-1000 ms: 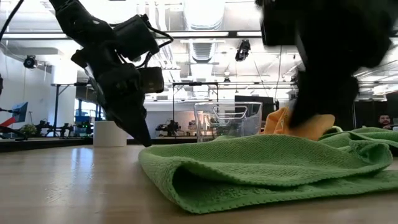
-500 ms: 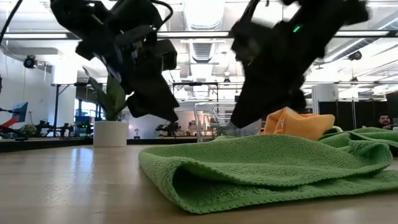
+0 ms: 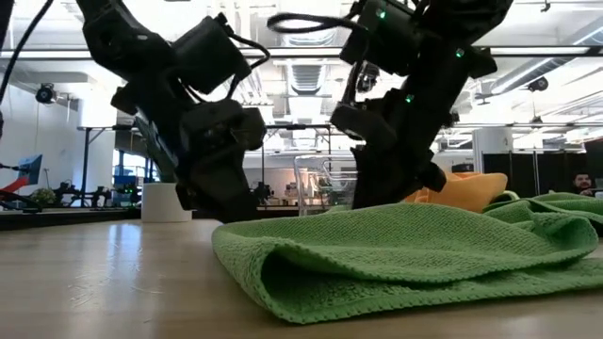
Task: Fold microfiber towels
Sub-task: Fold the top green towel
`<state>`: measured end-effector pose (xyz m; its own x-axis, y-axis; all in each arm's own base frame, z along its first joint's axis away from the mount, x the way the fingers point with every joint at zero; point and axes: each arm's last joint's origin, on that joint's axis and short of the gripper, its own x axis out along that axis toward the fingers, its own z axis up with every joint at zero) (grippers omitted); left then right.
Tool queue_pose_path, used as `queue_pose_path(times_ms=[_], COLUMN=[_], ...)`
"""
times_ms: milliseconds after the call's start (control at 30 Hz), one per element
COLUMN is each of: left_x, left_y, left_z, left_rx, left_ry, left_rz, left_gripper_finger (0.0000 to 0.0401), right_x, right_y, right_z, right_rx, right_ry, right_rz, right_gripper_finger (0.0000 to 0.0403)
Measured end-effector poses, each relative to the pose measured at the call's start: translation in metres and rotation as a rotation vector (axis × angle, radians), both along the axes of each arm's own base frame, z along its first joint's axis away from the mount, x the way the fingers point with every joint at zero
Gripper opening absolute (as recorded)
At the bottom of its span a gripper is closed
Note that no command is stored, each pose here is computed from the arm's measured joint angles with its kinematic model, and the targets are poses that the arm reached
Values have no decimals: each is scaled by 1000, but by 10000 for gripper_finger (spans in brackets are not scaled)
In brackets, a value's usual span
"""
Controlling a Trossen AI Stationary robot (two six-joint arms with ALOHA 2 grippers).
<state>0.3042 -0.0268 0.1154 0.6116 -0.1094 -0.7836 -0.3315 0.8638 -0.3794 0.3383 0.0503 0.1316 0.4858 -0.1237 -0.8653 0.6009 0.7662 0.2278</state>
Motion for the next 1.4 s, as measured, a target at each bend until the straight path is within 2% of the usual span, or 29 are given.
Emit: queue_pose_path(times_ms=[133,267,467,533,633,733,833,933,1033,1167,1300,1400], left_x=[-9,-15,-20,-19,-20,-19,-18,-18,-19,-17,-15,-14], left_y=[1,4,6,6,2,-8,-18,-26,-32,-36,-40,-42], left_z=[-6,-1,26,39,54,56,61,59,58,59,63,66], left_rx=[22,71,119,120,38,-70,-109,-132,-146,-162,-172,-180], left_ry=[103,131,58,-5,-85,-111,-147,-139,-135,-139,-178,-213], left_rz=[24,50,56,47,-8,-44,-54,-54,-58,-55,-68,-78], left_gripper_finger=[165,165,166,166,166,166,166,166,166,166,166,166], right_x=[-8,-11,-10,-12,-13,-14,-20,-29,-37,-44,-49,-50], right_y=[-3,-4,-5,-2,11,30,50,70,85,95,96,95], right_z=[-3,-2,17,25,34,40,39,37,36,34,31,30], right_rx=[3,-7,-18,-13,6,41,97,161,240,316,327,326], right_ry=[89,115,48,23,-26,-77,-64,-43,-38,-11,47,57], right_rz=[-44,-56,-62,-53,-19,48,99,58,-21,-138,-181,-187], right_gripper_finger=[58,58,58,58,58,58,58,61,80,129,172,186])
